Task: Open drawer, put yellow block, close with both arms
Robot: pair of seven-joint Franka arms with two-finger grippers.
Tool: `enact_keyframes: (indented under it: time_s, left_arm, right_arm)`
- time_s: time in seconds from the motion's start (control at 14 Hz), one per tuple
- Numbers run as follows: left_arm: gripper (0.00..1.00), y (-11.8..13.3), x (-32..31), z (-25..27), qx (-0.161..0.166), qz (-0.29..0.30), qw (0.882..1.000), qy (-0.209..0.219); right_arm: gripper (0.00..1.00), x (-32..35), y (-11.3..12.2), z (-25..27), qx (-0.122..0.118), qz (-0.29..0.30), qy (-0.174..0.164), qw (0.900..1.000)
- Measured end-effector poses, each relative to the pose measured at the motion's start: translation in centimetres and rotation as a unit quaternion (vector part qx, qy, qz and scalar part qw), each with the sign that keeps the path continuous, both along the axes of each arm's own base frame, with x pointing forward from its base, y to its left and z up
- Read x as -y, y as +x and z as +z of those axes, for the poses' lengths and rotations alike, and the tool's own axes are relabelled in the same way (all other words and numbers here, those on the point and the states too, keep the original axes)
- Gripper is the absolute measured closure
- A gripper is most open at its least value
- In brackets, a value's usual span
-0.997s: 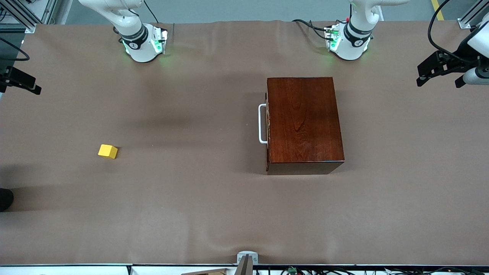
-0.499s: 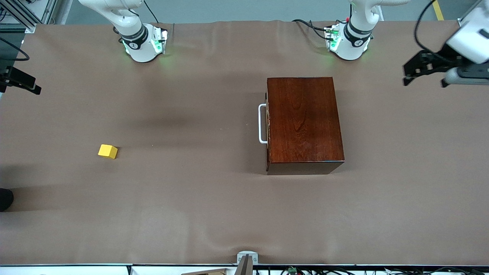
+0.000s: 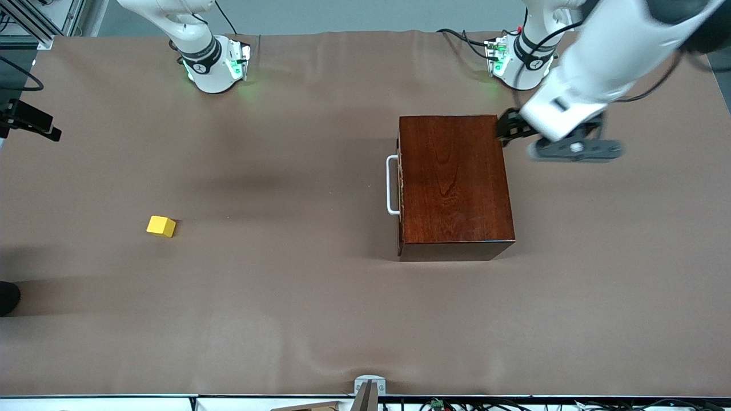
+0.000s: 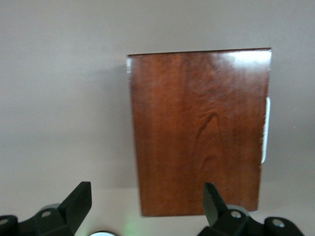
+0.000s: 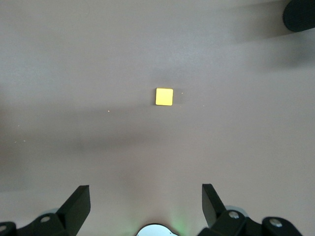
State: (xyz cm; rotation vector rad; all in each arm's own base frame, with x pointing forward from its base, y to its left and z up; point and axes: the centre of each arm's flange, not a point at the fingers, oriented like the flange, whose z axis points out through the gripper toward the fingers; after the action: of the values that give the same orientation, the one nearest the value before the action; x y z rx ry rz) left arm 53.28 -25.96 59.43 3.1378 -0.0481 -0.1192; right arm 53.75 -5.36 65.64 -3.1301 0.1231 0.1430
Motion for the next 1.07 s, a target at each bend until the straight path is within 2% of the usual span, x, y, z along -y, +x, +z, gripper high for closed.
enact_keyframes:
  time_s: [0.28,0.5,0.85,1.07]
  left_arm:
    - [0.00,-0.9,8.4,-3.0,0.017,0.012,1.000,-0.019]
    - [0.00,-2.1,14.5,-5.2,0.012,-0.011,1.000,-0.026]
    - [0.00,-5.0,24.5,-11.8,0.021,-0.021,1.000,-0.007]
    - [0.00,-6.7,28.5,-16.8,0.034,-0.013,0.999,0.030]
  right_arm:
    - [0.00,0.0,0.0,0.0,0.000,0.000,0.000,1.000]
    - [0.00,0.0,0.0,0.0,0.000,0.000,0.000,1.000]
    - [0.00,0.1,0.0,0.0,0.000,-0.001,0.000,1.000]
    - [0.00,0.1,0.0,0.0,0.000,-0.001,0.000,1.000]
